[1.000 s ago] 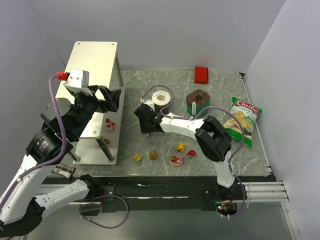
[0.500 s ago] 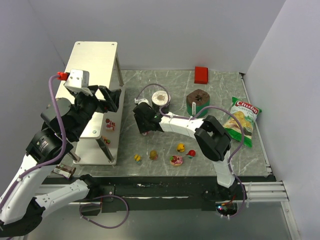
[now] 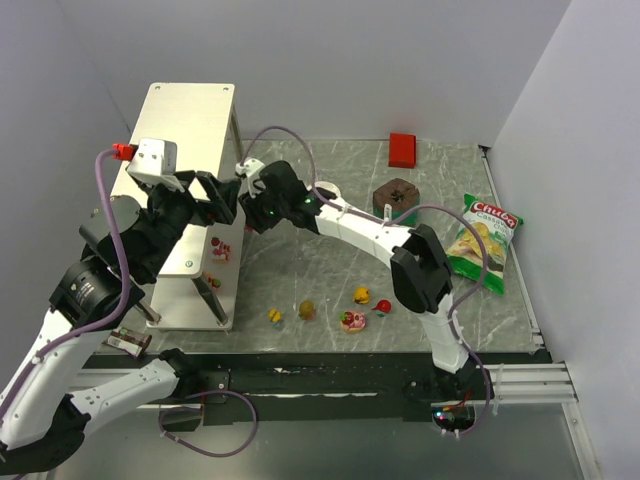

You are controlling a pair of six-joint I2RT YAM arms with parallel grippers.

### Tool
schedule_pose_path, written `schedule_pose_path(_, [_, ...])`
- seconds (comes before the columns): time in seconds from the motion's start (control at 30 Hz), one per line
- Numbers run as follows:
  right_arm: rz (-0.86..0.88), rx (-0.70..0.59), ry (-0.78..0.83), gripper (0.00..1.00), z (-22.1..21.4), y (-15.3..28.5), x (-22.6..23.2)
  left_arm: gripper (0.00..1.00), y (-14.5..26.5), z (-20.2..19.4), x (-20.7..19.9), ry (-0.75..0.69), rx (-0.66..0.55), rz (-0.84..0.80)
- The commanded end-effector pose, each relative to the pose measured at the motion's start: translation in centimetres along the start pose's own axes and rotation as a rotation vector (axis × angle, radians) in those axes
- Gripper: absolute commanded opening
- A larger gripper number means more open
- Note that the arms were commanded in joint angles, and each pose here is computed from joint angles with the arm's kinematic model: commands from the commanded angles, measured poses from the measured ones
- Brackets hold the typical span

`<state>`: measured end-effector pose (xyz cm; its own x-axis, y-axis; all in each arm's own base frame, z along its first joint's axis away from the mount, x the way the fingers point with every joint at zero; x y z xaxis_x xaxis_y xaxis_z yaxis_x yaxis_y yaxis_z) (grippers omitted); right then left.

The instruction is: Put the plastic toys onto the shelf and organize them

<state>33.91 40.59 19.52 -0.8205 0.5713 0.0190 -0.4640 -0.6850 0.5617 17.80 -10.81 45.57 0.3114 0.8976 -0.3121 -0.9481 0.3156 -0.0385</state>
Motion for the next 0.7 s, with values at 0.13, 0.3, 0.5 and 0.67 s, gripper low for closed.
schedule_pose_path(0.13, [0.201, -0.051, 0.229, 0.02, 2.6, -2.1, 0.4, 0.97, 0.6, 1.3, 0.1, -0.002, -0.016, 0.018])
schedule_pose_path(0.3, [0.181, -0.063, 0.266, 0.05, 3.2, -3.1, 0.0, 0.97, 0.7, 1.3, 0.2, 0.000, -0.006, 0.025])
schedule_pose_path(0.5, [0.177, -0.070, 0.347, 0.05, 3.3, -4.1, -0.4, 0.96, 0.5, 1.5, 0.0, 0.001, -0.005, 0.025])
schedule_pose_path(0.67, [0.169, -0.078, 0.408, 0.06, 3.1, -4.8, -0.5, 0.96, 0.3, 1.4, 0.0, -0.005, -0.001, 0.026])
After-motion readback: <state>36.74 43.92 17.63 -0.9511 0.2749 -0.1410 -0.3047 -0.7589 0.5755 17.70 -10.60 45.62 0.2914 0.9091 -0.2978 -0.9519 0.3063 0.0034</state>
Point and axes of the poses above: each gripper's point midway between its finger pads, its own y axis back along the fingers, its own x axis along the line the jaws close on, z = x × y, the point moved 7 cm from there along y, back along the fingers, and after that the axes turned 6 degrees about y, right-handed, at the moved point
